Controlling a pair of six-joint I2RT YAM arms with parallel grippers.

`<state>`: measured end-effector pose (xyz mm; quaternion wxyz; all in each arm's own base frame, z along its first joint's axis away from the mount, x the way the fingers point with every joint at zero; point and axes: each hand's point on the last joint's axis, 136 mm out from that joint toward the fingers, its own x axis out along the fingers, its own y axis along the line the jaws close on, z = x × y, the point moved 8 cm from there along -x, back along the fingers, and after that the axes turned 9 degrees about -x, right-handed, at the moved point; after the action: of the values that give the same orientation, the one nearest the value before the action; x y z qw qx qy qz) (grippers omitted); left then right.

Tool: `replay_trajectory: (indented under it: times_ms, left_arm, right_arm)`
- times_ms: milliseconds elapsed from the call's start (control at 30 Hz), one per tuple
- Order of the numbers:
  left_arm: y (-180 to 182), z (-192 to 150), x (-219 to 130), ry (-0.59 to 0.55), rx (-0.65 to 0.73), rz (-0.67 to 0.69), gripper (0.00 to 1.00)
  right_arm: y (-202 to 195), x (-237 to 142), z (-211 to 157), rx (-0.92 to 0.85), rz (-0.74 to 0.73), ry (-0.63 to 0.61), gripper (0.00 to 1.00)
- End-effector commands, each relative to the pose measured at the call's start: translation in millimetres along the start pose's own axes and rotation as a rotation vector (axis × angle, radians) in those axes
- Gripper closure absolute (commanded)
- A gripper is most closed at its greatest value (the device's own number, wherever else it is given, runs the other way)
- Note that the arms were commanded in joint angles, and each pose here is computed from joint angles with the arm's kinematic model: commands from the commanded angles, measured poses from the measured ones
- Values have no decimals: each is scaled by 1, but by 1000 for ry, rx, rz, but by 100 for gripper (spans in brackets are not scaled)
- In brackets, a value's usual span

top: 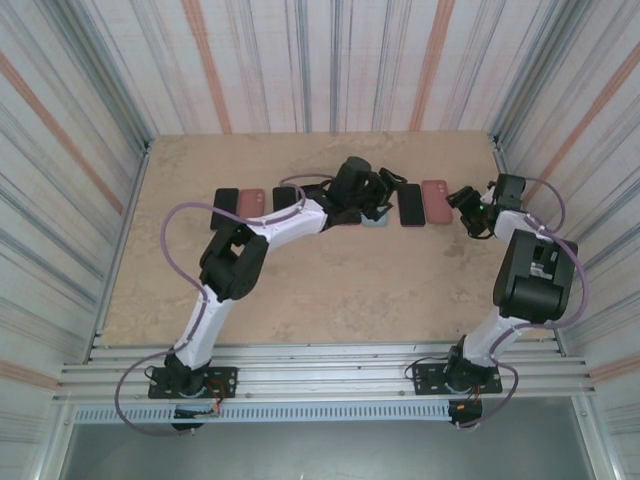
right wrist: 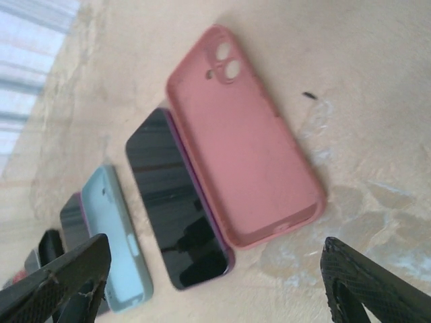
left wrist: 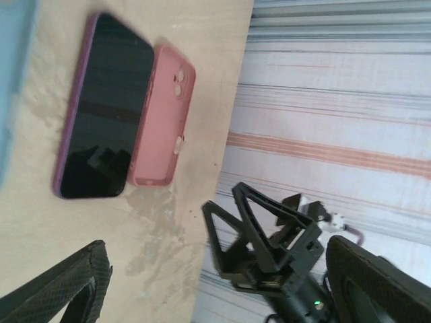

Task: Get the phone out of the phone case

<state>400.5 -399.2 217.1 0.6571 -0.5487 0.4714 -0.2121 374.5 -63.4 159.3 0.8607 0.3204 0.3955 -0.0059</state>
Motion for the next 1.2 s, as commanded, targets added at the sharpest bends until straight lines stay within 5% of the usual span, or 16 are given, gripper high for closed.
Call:
replay_trajectory:
  times_ms: [0, 33, 367, 833, 1167]
  left_arm:
    - [-24, 15, -48, -31, 269, -14, 12]
    - [-21, 21, -58, -47, 327, 6, 8]
    - [4, 46, -130, -37, 974, 200, 1]
    - [127, 91, -265, -258, 1032, 478, 1]
    - [207, 99, -333, -467, 1006, 631, 1]
  right_arm:
    - [29, -18, -7, -195, 18, 34, 7]
    - [36, -21, -11, -244, 19, 37, 1]
    - [89, -30, -43, -542, 94, -71, 1]
    - [47, -14, -72, -805, -19, -290, 1]
    - [13, 0, -80, -733, -6, -372, 1]
